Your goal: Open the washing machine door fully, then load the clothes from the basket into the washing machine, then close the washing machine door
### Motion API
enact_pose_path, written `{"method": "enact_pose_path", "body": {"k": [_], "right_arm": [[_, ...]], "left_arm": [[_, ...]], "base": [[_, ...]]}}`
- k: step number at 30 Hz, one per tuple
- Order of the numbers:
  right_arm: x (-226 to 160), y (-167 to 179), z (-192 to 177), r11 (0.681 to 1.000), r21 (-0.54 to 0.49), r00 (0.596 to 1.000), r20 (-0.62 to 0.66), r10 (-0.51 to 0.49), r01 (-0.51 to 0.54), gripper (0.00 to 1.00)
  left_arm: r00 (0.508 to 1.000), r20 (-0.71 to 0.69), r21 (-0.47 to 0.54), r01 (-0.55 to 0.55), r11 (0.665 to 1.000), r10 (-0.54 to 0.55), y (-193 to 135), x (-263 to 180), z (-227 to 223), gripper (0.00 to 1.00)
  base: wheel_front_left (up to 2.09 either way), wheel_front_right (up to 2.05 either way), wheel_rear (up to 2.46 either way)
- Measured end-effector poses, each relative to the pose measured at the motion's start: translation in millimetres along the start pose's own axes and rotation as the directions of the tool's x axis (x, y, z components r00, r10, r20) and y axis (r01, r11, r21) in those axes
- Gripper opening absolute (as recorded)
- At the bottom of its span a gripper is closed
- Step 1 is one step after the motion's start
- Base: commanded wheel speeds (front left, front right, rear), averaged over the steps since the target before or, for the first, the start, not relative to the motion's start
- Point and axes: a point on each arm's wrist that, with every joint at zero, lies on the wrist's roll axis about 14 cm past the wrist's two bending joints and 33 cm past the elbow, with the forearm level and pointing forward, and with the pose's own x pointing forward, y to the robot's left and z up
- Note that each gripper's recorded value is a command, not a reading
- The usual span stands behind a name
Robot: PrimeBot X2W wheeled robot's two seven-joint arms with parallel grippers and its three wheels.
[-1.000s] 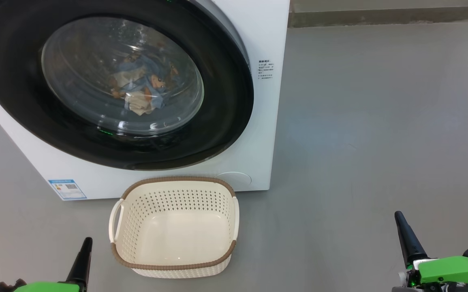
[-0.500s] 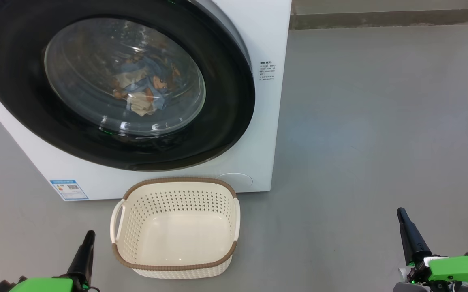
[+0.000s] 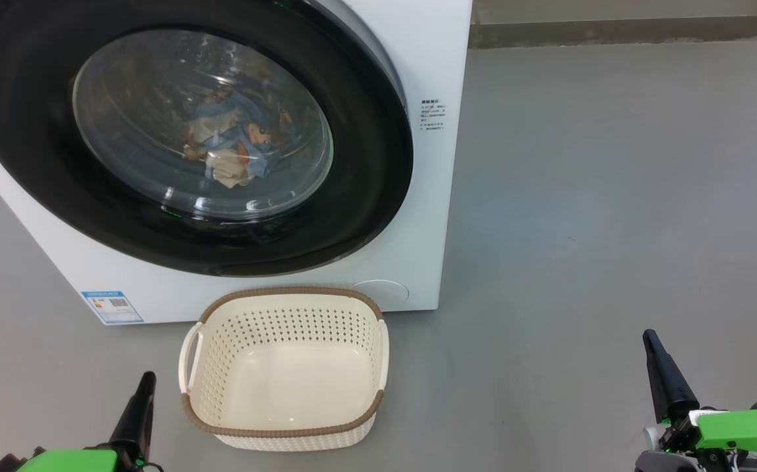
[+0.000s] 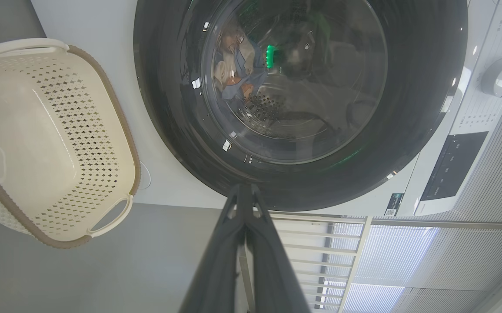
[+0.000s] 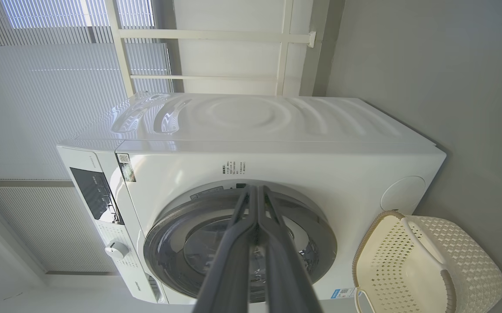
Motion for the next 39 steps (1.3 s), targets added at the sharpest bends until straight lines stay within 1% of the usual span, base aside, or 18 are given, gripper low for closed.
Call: {"method": "enact_pose_path", "body": {"k": [39], "right_arm": [[0.0, -0.4, 0.1, 1.0, 0.0, 1.0, 0.0, -0.002, 0.002, 0.0]], "left_arm": [[1.0, 0.0, 0.0, 0.0, 1.0, 0.0, 0.0, 0.0, 0.1, 0.0]], "base": [[0.0, 0.0, 0.0]]}}
